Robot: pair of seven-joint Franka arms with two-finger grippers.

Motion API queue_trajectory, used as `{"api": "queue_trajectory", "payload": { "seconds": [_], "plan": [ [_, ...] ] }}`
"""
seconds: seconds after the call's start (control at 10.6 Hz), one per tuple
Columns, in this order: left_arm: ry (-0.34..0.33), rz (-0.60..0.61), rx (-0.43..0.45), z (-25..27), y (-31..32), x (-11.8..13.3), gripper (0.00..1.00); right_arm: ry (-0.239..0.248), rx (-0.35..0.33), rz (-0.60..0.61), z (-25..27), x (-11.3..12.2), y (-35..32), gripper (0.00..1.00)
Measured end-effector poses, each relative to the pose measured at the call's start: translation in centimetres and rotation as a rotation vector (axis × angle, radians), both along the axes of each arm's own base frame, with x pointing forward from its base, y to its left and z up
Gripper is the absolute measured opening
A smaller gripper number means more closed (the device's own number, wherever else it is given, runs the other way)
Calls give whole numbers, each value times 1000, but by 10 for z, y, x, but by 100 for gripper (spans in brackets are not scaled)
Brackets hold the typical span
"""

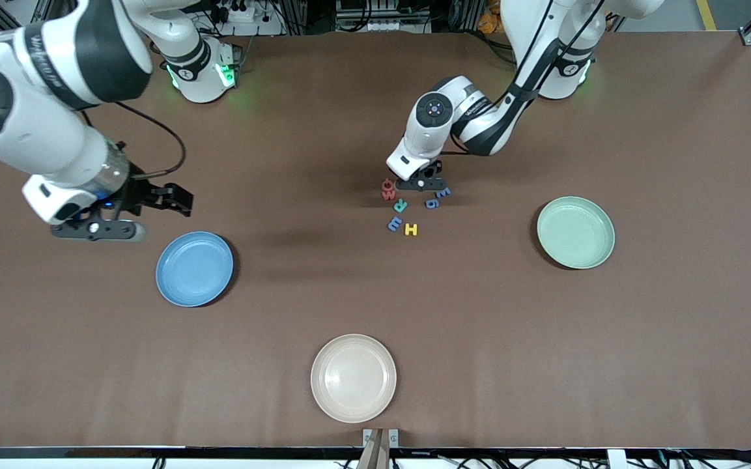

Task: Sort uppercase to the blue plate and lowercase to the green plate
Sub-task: 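Carry the h to the green plate while the right gripper reaches letters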

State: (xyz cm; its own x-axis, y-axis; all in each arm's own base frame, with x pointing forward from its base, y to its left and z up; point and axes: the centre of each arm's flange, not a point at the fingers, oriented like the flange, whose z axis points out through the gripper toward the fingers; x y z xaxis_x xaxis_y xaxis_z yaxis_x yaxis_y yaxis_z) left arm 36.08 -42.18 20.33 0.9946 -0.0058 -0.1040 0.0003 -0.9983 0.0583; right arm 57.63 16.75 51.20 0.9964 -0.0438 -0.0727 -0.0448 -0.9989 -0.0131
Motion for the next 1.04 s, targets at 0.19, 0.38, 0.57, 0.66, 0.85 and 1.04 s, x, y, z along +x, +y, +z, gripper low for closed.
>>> {"api": "queue_trajectory", "payload": {
  "seconds": [0.19, 0.38, 0.57, 0.66, 0.85, 1.04],
  "plan": [
    [15, -33, 35, 28, 33, 30, 26, 1, 4, -1, -17, -11, 33, 100],
    [33, -87, 59, 54, 89, 69, 26, -17, 14, -10, -37, -25, 73, 99],
    [50, -144, 59, 75, 163, 111, 26, -18, 25, -20, -61, -46, 126, 99],
    [50, -177, 63, 82, 201, 127, 26, -19, 36, -32, -72, -57, 155, 99],
    [41, -237, 67, 87, 275, 152, 26, -9, 54, -34, -94, -85, 212, 99],
    [54, -251, 52, 82, 326, 160, 26, -9, 53, -37, -124, -116, 263, 100]
  ]
}}
